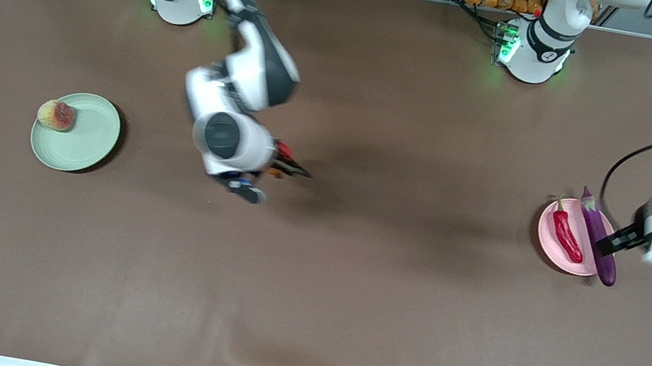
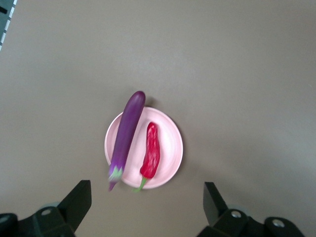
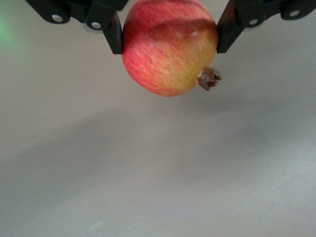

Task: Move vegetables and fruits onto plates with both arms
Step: 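Place the chili on the pink plate while the right gripper grasps the pomegranate, then set the pomegranate on the green plate while the left gripper withdraws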

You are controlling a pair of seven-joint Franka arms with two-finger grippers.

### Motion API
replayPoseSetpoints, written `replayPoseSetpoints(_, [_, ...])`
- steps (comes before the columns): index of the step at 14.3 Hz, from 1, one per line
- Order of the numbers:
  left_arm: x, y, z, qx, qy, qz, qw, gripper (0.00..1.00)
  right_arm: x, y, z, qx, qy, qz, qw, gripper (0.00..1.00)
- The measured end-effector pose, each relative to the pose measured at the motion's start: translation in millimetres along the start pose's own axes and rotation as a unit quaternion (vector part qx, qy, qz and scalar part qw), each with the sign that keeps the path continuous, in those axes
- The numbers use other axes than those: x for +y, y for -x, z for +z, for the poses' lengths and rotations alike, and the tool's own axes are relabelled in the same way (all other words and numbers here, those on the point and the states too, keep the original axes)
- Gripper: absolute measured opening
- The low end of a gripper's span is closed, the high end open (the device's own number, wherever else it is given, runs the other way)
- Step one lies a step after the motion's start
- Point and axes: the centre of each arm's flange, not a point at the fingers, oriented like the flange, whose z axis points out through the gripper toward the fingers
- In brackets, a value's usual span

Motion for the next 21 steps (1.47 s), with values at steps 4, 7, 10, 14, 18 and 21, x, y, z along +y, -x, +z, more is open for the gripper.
replayPoseSetpoints(4, [-19.5, 28.6, -59.1, 0.001, 0.026, 0.066, 0.997, 1.0, 149.8, -49.0, -49.3, -0.033, 0.008, -0.061, 0.998, 0.81])
replayPoseSetpoints(7, [-17.6, 54.0, -89.9, -0.007, 0.04, 0.131, 0.991, 1.0, 271.5, -98.3, 0.4, -0.055, 0.025, -0.085, 0.995, 0.81])
replayPoseSetpoints(10, [-15.0, 82.5, -118.7, -0.012, 0.035, 0.219, 0.975, 1.0, 360.9, -127.3, 29.2, -0.058, -0.006, -0.092, 0.994, 0.81])
replayPoseSetpoints(14, [-15.6, 100.7, -151.1, -0.025, 0.046, 0.317, 0.947, 1.0, 402.7, -145.5, 59.4, -0.046, -0.024, -0.114, 0.992, 0.82])
replayPoseSetpoints(18, [-18.1, 107.5, -163.6, -0.041, 0.068, 0.347, 0.934, 1.0, 406.7, -148.9, 40.0, -0.066, -0.028, -0.125, 0.99, 1.0])
replayPoseSetpoints(21, [-14.1, 112.6, -166.0, -0.059, 0.096, 0.344, 0.932, 1.0, 390.4, -145.1, -44.4, -0.063, -0.027, -0.144, 0.987, 1.0])
